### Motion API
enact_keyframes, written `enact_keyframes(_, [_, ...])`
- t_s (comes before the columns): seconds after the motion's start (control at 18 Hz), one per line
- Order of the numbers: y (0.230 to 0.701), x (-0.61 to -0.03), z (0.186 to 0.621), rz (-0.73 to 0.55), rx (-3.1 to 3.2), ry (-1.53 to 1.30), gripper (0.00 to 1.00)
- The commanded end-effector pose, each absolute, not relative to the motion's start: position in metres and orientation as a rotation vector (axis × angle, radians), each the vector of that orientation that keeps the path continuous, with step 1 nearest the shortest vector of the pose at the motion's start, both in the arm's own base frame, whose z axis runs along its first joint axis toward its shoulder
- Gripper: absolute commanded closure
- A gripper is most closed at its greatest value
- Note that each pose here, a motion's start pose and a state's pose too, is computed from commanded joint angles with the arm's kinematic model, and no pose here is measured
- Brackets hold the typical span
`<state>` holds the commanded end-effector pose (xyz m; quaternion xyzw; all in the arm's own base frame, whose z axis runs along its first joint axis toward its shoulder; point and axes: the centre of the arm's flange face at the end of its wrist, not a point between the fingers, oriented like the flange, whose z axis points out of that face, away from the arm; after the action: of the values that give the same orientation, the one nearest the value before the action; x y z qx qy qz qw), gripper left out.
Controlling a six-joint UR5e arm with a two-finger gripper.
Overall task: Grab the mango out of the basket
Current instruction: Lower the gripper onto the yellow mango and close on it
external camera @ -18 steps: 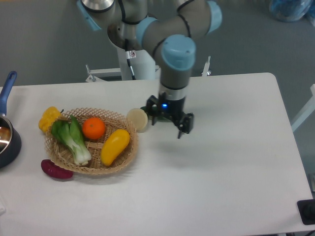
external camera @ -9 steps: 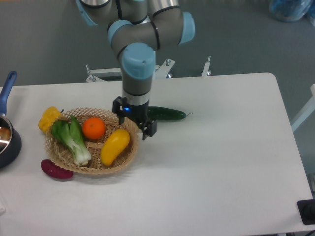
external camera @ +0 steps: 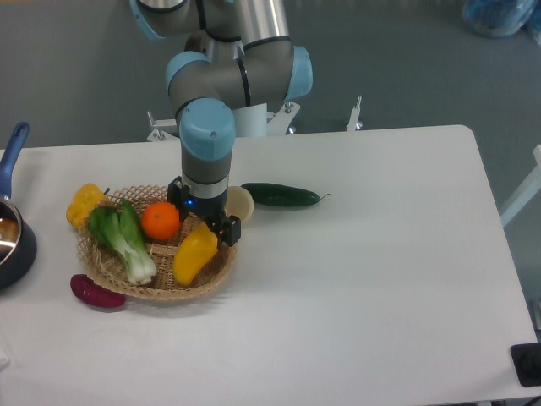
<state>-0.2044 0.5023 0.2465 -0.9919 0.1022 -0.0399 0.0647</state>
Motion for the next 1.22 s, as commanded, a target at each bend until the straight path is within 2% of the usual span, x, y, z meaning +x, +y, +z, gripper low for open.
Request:
enact_keyframes(0.28, [0.505, -0.206, 0.238, -0.134, -3.003, 0.303, 0.00])
enact_keyframes(0.56, [0.511, -0.207, 0.211, -0.175, -3.038, 0.300, 0.00])
enact_keyframes(0.94, [0.519, -0.200, 0.215, -0.167, -3.030, 0.310, 0.00])
enact_keyframes(1.0, [0.520, -0.201, 0.214, -0.167, -3.032, 0.310, 0.05])
enact_keyframes(1.06, [0.522, -0.203, 0.213, -0.169, -3.033, 0.307, 0.30])
enact_keyframes(1.11, [0.522, -0.203, 0.211, -0.172, -3.038, 0.307, 0.51])
enact_keyframes(1.17, [0.521, -0.203, 0.209, -0.167, -3.047, 0.308, 0.68])
enact_keyframes(1.22, [0.520, -0.205, 0.208, -0.145, -3.067, 0.303, 0.74])
